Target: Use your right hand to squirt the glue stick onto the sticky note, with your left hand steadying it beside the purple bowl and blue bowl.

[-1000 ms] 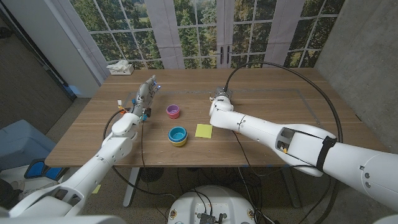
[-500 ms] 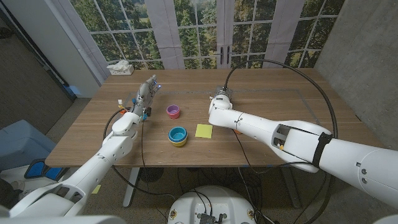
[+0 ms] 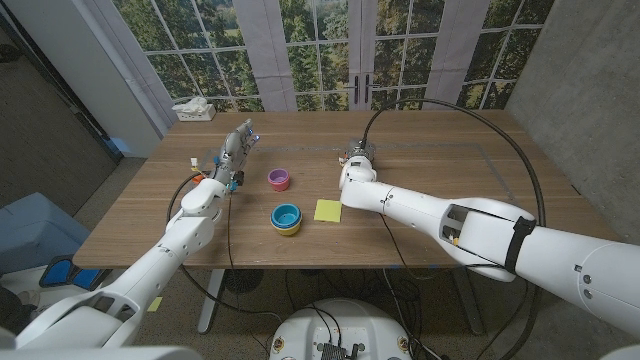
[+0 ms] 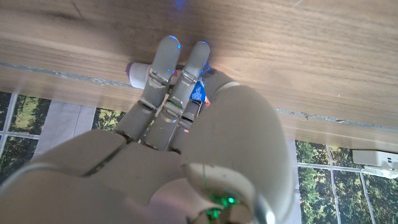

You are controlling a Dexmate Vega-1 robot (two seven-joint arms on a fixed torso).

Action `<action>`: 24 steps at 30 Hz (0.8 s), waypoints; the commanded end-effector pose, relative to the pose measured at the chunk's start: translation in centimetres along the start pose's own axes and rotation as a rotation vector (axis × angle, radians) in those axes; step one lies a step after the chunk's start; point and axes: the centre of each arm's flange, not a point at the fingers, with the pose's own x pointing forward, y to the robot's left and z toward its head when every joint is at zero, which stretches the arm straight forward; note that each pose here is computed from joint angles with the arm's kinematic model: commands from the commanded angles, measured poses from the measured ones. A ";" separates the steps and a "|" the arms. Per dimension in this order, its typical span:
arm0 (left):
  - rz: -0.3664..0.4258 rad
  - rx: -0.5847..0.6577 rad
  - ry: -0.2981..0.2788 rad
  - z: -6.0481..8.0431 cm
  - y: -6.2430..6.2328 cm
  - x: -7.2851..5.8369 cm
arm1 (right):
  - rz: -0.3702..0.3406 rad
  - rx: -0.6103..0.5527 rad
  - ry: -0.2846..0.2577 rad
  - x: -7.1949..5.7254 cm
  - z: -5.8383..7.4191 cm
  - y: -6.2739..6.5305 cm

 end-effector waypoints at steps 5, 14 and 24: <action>-0.007 0.002 0.002 0.0 -0.4 0.3 | -0.077 0.076 -0.106 -1.1 -0.8 -0.5; -0.012 0.007 -0.002 0.2 -0.6 0.2 | -0.140 0.128 -0.181 -1.9 -1.4 -0.9; -0.017 0.010 -0.008 0.5 -0.9 0.1 | -0.180 0.197 -0.270 -2.5 -2.4 -1.2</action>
